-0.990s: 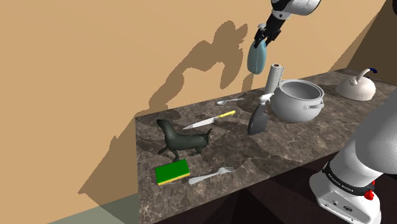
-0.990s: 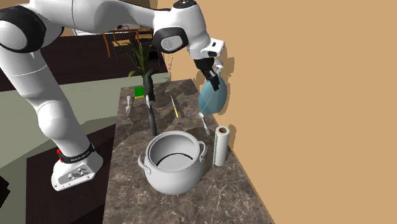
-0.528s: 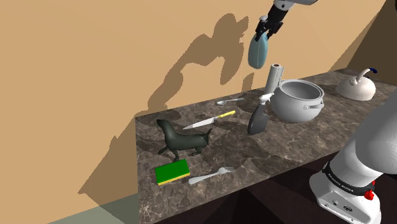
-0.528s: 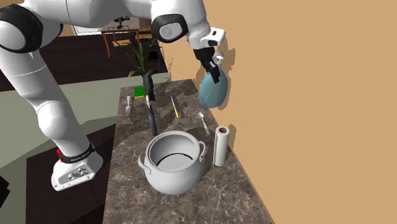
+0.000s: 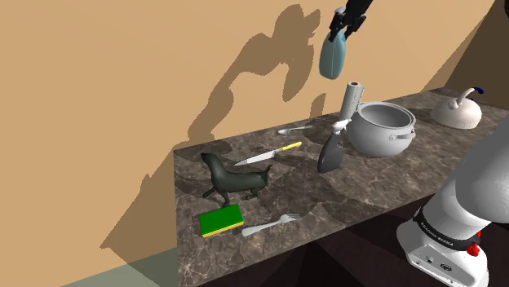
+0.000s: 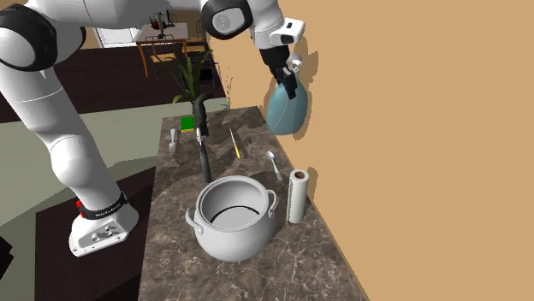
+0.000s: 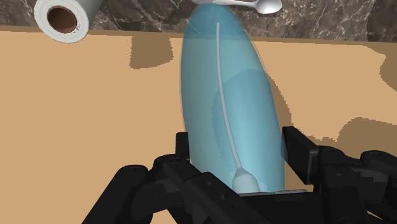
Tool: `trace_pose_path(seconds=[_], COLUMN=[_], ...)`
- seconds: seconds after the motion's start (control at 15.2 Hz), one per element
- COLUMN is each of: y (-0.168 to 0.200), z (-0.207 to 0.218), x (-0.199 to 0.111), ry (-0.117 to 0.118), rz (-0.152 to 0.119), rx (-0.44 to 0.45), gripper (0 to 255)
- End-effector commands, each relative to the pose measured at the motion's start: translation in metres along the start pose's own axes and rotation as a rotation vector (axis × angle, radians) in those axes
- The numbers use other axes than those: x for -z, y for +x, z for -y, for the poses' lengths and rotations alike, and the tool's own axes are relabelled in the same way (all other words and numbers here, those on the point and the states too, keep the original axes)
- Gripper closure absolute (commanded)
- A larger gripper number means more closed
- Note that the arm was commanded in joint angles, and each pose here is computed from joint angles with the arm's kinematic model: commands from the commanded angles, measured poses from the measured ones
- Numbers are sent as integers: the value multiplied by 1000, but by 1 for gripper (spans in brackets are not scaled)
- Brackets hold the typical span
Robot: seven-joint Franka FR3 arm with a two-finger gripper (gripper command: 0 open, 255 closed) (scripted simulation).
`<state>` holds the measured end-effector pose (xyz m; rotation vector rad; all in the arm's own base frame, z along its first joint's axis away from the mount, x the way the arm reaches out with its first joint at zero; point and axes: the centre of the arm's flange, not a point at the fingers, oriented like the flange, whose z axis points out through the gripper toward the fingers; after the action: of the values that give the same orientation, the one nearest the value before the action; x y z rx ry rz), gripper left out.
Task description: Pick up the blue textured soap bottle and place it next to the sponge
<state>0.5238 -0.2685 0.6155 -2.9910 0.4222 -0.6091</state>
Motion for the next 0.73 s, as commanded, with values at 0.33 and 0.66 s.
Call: trace_pose_path(seconds=[0.33,0.66], y=[13,23], z=[4,7], x=[35,59], ry=[0,0], rz=[0,0], rx=[0,0], gripper=[255,255])
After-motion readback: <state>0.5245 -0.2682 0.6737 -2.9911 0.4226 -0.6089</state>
